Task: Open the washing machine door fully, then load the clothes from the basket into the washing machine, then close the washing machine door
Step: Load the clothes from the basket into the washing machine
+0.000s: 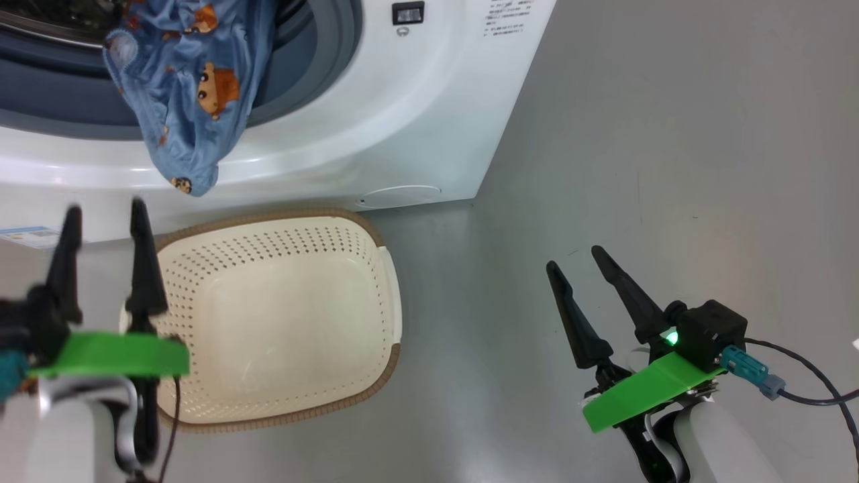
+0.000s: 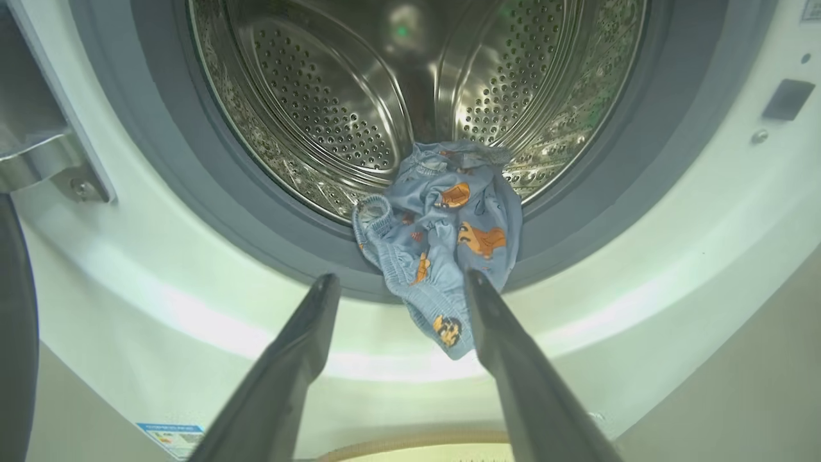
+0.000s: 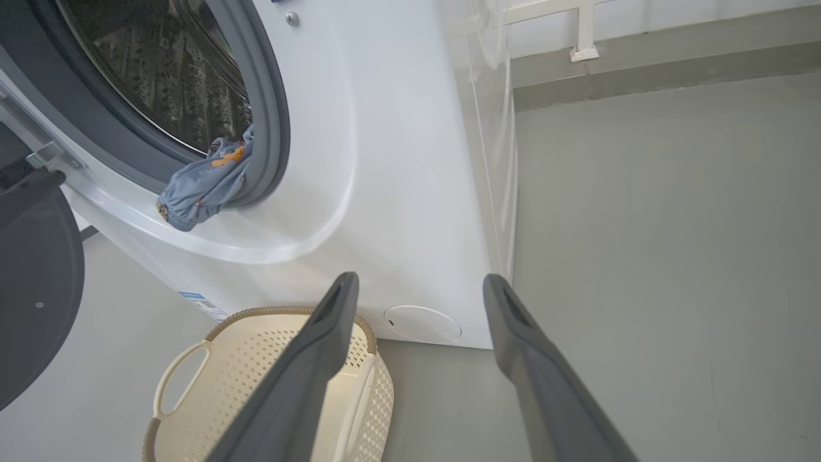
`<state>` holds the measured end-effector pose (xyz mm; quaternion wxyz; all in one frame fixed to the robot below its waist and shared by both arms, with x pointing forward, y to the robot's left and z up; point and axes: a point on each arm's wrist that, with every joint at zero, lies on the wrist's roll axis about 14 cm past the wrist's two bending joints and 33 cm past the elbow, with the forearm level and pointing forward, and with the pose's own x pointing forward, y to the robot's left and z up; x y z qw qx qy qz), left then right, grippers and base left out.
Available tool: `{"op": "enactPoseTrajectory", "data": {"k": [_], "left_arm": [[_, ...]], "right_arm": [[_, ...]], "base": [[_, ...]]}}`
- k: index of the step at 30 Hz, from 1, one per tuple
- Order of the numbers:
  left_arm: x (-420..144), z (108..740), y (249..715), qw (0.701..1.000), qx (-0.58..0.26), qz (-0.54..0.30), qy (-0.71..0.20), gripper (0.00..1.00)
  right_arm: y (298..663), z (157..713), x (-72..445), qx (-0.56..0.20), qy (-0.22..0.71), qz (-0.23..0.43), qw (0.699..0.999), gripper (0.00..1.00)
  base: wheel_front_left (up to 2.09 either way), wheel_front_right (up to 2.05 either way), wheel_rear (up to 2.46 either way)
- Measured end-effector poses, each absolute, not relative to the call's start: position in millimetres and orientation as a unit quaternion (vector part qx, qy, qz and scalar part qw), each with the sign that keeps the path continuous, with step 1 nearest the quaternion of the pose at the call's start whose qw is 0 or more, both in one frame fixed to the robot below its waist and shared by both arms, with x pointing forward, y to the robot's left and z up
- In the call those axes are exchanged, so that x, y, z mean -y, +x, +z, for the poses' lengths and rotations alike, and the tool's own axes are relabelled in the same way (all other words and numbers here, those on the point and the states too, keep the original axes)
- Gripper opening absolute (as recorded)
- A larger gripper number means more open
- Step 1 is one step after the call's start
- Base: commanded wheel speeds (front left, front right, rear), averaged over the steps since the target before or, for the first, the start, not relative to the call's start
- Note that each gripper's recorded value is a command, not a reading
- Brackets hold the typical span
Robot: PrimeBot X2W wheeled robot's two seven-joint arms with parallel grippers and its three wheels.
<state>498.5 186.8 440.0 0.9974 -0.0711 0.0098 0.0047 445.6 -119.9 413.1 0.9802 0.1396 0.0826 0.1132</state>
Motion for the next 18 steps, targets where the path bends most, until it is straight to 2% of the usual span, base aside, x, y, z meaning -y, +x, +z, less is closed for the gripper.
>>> {"op": "enactPoseTrajectory", "data": {"k": [18], "left_arm": [[-192,400,436,0.994,-0.083,0.039,-0.063,1.00]], "right_arm": [[444,412,121,-0.085,0.137,0.113,0.980,1.00]], "base": [[0.00,0.00,0.00]]}}
